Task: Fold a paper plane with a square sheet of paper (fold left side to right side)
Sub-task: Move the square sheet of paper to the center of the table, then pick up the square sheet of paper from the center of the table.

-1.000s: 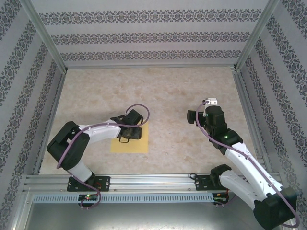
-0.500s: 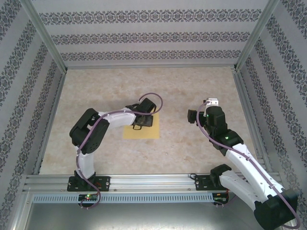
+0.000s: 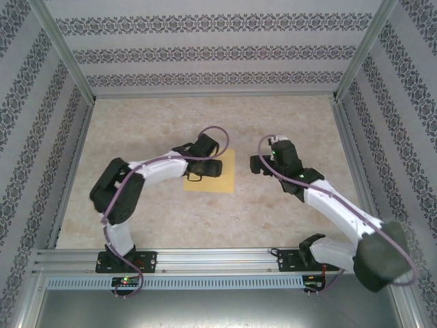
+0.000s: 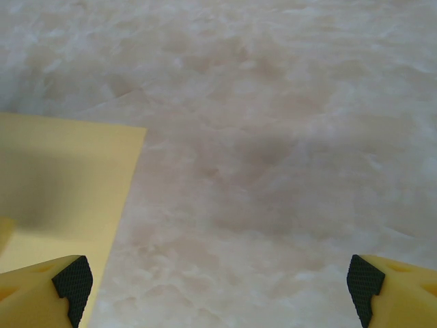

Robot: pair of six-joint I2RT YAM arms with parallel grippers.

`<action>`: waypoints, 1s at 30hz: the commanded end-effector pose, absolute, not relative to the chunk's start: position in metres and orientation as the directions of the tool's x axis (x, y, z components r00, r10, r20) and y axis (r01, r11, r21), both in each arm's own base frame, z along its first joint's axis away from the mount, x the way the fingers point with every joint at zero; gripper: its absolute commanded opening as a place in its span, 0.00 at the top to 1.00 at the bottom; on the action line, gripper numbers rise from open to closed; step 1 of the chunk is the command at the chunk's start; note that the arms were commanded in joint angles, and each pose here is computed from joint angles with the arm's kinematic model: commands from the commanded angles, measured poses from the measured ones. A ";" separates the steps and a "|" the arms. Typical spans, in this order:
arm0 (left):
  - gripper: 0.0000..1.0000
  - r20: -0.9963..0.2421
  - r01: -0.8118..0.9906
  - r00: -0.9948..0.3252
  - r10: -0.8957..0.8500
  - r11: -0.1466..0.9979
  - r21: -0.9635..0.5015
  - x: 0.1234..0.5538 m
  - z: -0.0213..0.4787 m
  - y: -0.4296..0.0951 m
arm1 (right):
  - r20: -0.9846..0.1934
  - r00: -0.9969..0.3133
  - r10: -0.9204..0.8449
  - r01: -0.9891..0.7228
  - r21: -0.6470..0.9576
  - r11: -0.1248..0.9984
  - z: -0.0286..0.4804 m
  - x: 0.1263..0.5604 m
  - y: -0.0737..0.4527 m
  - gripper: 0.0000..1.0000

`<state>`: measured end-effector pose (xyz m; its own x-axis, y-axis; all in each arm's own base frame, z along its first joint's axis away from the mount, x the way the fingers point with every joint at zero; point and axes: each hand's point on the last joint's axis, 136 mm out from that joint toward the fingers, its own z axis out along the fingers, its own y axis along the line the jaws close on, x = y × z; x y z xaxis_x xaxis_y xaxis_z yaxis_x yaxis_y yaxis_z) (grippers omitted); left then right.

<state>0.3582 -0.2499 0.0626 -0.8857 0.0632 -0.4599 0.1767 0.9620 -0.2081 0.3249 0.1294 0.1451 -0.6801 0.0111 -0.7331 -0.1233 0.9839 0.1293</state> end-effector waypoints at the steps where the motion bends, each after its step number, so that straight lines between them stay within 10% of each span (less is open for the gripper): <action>1: 0.33 -0.433 0.091 -0.900 -0.053 0.948 -0.304 0.348 0.080 -0.222 | -0.726 -0.687 0.008 -0.160 0.162 0.974 0.150 0.349 0.166 0.02; 13: 0.47 -0.260 -0.042 -0.942 -0.212 0.842 -0.537 0.320 0.046 -0.204 | -0.568 -0.823 -0.002 -0.140 0.201 0.970 0.075 0.399 0.245 0.02; 30: 0.51 -0.208 -0.089 -0.956 -0.209 0.877 -0.473 0.315 0.012 -0.196 | -0.421 -0.907 -0.006 -0.118 0.242 0.963 0.008 0.394 0.284 0.02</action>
<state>0.3178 -0.2017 0.0263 -0.9523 -0.1953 -0.2345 -0.0544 0.8647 -0.4993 0.4101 0.2663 0.0240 -0.8711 -0.0055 -0.4912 -0.1120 0.9758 0.1878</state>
